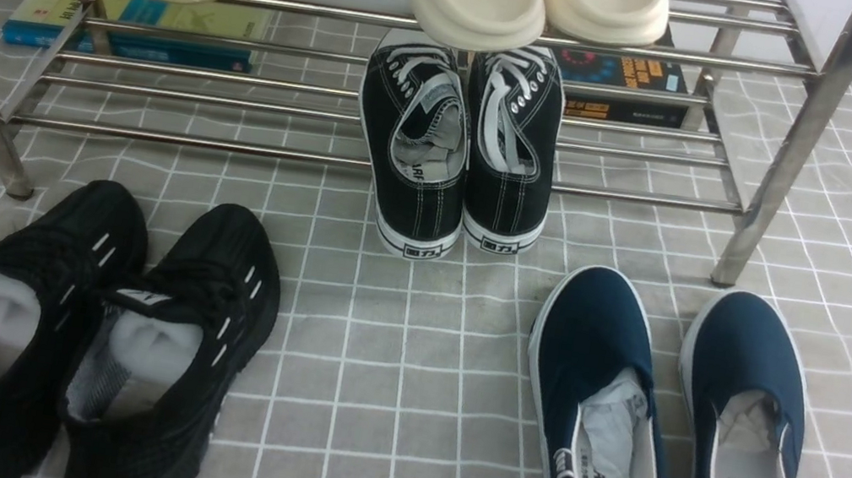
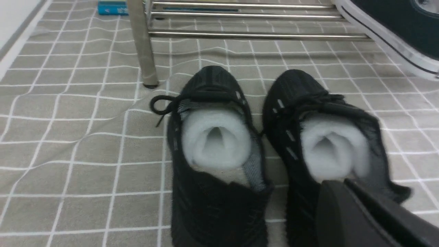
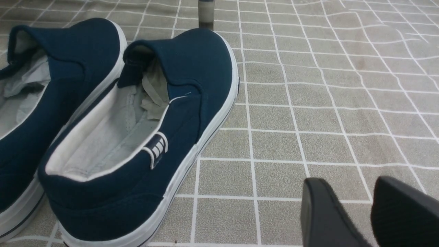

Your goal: Take the shoes off the shelf with your hand from the grey coffee tablecloth.

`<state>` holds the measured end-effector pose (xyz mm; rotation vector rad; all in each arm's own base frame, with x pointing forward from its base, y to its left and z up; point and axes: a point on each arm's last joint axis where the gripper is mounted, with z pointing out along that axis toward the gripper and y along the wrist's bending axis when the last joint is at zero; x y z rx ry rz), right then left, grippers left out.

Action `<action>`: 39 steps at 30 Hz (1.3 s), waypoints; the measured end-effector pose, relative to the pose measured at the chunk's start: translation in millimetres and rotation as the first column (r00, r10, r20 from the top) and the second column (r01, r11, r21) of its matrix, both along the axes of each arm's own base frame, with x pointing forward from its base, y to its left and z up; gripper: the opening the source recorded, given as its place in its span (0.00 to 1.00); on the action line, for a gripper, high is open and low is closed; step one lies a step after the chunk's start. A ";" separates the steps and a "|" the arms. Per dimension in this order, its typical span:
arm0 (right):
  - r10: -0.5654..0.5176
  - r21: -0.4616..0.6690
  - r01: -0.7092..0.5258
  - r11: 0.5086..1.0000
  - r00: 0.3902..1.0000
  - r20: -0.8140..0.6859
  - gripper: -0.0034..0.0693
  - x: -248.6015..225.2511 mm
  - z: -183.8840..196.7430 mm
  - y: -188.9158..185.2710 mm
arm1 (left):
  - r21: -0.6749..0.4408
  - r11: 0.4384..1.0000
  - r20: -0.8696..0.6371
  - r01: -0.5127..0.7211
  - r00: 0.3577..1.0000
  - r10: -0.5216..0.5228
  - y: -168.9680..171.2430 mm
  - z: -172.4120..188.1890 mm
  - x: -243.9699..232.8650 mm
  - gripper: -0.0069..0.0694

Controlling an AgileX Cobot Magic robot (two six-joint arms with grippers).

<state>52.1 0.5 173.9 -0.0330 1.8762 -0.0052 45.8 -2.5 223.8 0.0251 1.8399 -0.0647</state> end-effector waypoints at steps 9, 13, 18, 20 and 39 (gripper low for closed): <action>0.000 0.000 0.000 1.000 1.000 -0.001 0.38 0.0 -0.1 0.0 | -0.029 0.994 -0.066 -0.102 0.993 0.100 4.8 -52.4 5.2 0.14; 0.000 -0.001 0.000 1.000 1.000 -0.001 0.38 0.0 -0.1 0.0 | -0.032 0.994 -0.050 -0.102 0.994 0.101 4.9 -51.8 5.8 0.15; 0.000 0.000 0.000 1.000 1.000 -0.001 0.38 0.0 -0.1 0.0 | -0.033 0.994 -0.049 -0.103 0.994 0.101 4.9 -51.7 5.8 0.16; 0.000 0.000 0.000 1.000 1.000 -0.001 0.38 0.0 -0.1 0.0 | -0.033 0.994 -0.049 -0.103 0.994 0.101 4.9 -51.7 5.8 0.16; 0.000 -0.001 0.000 1.000 1.000 -0.001 0.38 0.0 -0.1 0.0 | -0.034 0.994 -0.047 -0.103 0.994 0.101 4.9 -51.8 5.9 0.18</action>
